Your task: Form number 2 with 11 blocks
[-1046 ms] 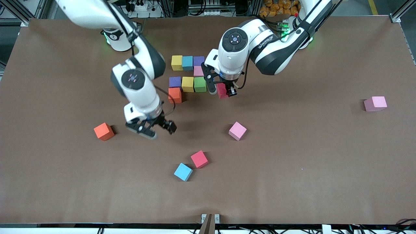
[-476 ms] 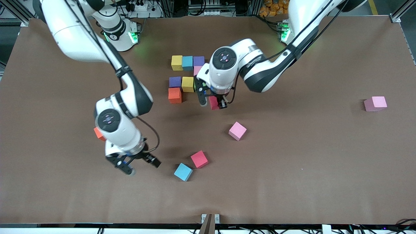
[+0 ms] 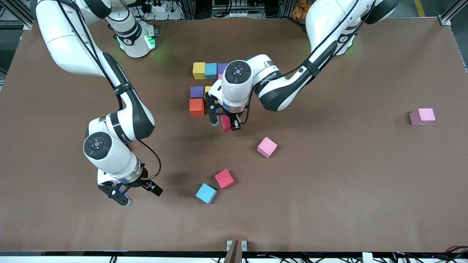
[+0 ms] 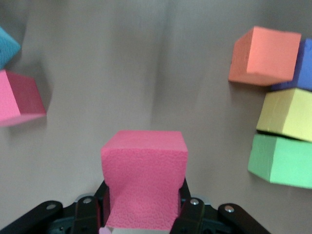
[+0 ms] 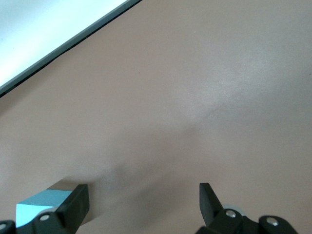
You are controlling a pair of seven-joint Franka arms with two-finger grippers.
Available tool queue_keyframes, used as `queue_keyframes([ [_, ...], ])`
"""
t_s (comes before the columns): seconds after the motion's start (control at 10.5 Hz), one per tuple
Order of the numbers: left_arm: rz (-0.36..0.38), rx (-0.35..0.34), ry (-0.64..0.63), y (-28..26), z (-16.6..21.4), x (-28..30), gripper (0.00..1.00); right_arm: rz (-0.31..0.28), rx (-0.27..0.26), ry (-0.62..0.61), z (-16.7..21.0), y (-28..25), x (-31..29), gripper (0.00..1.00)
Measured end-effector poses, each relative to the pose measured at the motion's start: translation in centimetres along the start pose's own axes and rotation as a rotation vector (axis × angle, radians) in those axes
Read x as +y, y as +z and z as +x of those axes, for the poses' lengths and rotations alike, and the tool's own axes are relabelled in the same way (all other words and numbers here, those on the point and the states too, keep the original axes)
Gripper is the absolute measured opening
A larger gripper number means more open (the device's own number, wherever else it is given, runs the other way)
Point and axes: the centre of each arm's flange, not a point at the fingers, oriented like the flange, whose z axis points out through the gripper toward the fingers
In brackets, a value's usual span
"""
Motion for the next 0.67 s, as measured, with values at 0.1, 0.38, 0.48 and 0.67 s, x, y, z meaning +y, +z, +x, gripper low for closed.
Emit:
queue_keyframes([
  [0.1,0.012,0.017,-0.006,0.0,0.9,0.5,0.54,-0.001,-0.001,-0.001,0.0,0.0,0.1,1.0],
  [0.38,0.012,0.038,-0.223,-0.4,2.5,1.8,0.54,-0.004,-0.001,-0.003,0.2,0.0,0.2,1.0],
  [0.48,0.006,0.036,-0.332,-0.2,2.3,1.5,0.54,-0.003,0.0,-0.004,0.2,0.0,0.2,1.0],
  [0.67,-0.019,0.031,-0.576,0.2,1.6,0.3,0.54,-0.006,-0.002,-0.006,0.2,0.0,0.2,1.0],
])
